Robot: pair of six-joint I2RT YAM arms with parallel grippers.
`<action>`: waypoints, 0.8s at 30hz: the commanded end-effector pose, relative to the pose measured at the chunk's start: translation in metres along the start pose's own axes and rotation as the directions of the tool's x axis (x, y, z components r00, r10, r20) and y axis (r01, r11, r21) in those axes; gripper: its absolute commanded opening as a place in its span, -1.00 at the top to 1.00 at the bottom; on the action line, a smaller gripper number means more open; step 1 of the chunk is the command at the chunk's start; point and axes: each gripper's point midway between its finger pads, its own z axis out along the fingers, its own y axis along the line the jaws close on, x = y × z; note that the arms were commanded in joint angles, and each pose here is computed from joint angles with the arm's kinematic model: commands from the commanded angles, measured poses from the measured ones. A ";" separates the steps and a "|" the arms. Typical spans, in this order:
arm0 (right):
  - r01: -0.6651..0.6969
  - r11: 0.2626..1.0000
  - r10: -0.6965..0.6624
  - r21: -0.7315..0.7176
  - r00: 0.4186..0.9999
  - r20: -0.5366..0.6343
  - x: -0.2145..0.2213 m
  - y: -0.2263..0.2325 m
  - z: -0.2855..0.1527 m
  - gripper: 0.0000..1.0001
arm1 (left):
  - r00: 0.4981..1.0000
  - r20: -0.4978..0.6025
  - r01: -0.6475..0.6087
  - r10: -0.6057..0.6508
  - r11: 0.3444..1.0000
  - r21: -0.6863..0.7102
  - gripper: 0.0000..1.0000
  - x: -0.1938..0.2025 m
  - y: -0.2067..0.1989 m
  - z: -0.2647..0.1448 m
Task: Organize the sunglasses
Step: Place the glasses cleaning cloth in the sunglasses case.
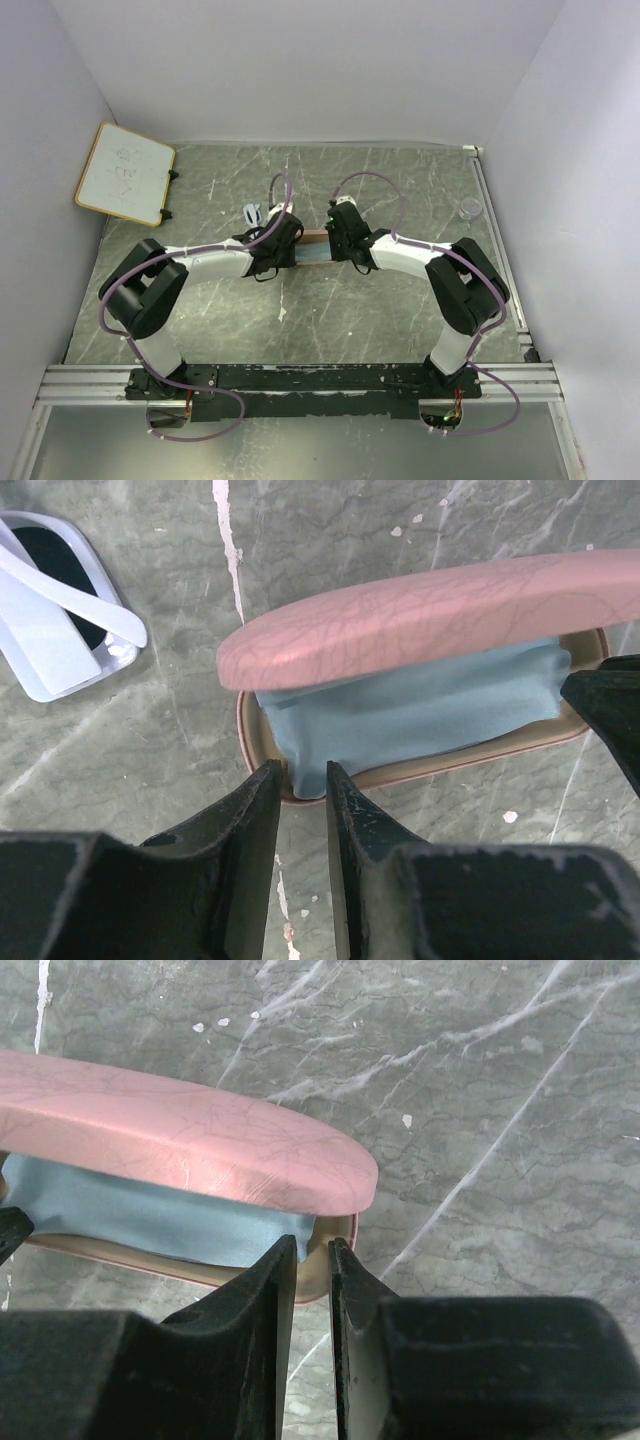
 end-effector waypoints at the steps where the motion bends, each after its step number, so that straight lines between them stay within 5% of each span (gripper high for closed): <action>1: -0.008 1.000 0.008 0.019 1.000 0.002 0.002 -0.004 -0.004 0.60 | 0.999 0.035 -0.009 0.009 1.000 -0.005 0.28 -0.010 0.001 -0.011; 24: -0.023 1.000 0.022 0.018 0.999 0.044 -0.010 -0.005 -0.013 0.59 | 0.999 0.041 -0.016 0.017 1.000 -0.026 0.30 -0.011 0.004 -0.008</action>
